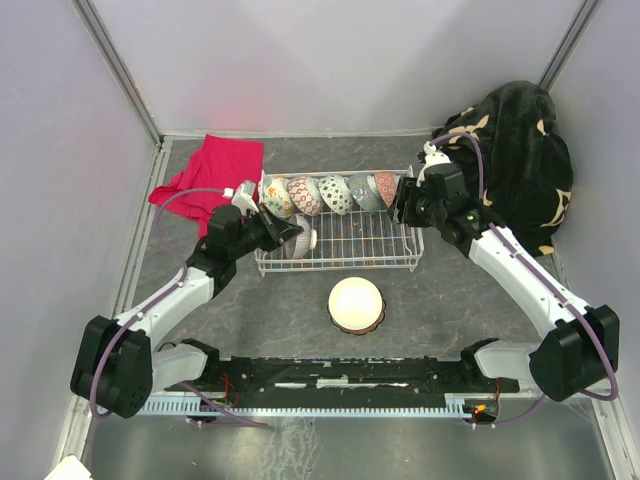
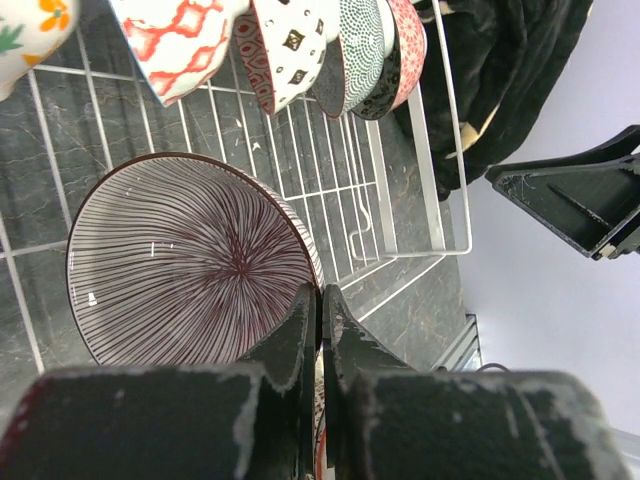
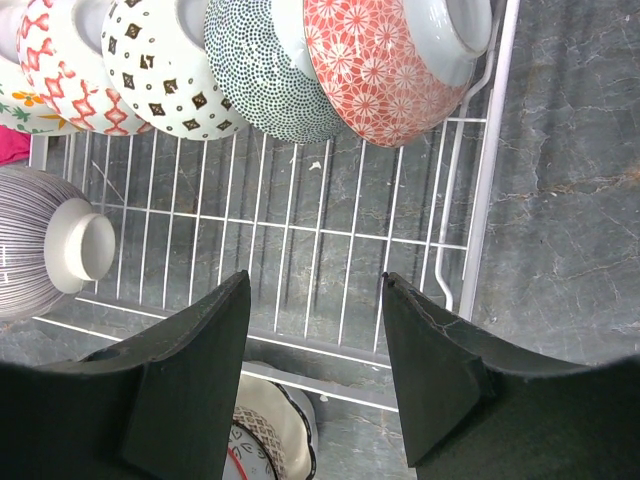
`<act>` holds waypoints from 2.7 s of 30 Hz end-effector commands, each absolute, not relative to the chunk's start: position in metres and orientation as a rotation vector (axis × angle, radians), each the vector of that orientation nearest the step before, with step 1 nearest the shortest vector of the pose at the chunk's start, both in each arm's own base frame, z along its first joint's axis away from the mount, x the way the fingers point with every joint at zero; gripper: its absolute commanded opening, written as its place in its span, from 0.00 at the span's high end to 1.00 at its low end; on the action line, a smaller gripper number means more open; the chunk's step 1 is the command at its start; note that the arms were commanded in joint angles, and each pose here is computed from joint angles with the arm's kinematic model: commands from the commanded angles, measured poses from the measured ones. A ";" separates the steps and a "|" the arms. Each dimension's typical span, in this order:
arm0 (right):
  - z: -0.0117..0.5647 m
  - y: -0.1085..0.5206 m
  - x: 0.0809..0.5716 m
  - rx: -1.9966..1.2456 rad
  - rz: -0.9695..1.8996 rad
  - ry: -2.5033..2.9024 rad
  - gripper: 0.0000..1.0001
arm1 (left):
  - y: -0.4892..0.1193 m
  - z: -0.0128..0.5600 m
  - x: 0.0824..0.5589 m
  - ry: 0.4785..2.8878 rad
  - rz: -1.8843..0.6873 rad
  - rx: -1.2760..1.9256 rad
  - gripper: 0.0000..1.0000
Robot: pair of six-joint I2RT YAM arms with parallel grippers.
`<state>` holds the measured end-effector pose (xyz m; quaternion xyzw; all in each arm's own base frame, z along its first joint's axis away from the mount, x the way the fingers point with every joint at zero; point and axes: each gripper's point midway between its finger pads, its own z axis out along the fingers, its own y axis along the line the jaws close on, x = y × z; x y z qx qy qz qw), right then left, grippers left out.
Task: Load the bowls into the dish rack
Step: Adjust the bowl in the dish rack.
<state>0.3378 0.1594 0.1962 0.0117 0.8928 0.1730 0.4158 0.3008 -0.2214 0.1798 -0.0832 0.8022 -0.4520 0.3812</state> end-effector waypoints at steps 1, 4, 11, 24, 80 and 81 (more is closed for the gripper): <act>0.204 0.163 0.344 0.038 0.462 2.205 0.37 | -0.223 0.228 0.298 1.865 -1.316 -0.186 0.97; 0.203 0.163 0.344 0.036 0.465 2.206 0.37 | -0.217 0.225 0.297 1.854 -1.330 -0.209 0.97; 0.204 0.164 0.345 0.037 0.468 2.205 0.37 | -0.213 0.221 0.294 1.836 -1.381 -0.232 0.97; 0.202 0.164 0.345 0.035 0.470 2.209 0.37 | -0.200 0.195 0.293 1.885 -1.375 -0.296 0.97; 0.144 0.208 0.341 -0.269 0.281 2.444 0.36 | -0.185 0.105 0.296 2.161 -1.201 -0.362 0.97; 0.139 0.210 0.341 -0.281 0.259 2.455 0.36 | -0.185 0.105 0.296 2.158 -1.202 -0.360 0.97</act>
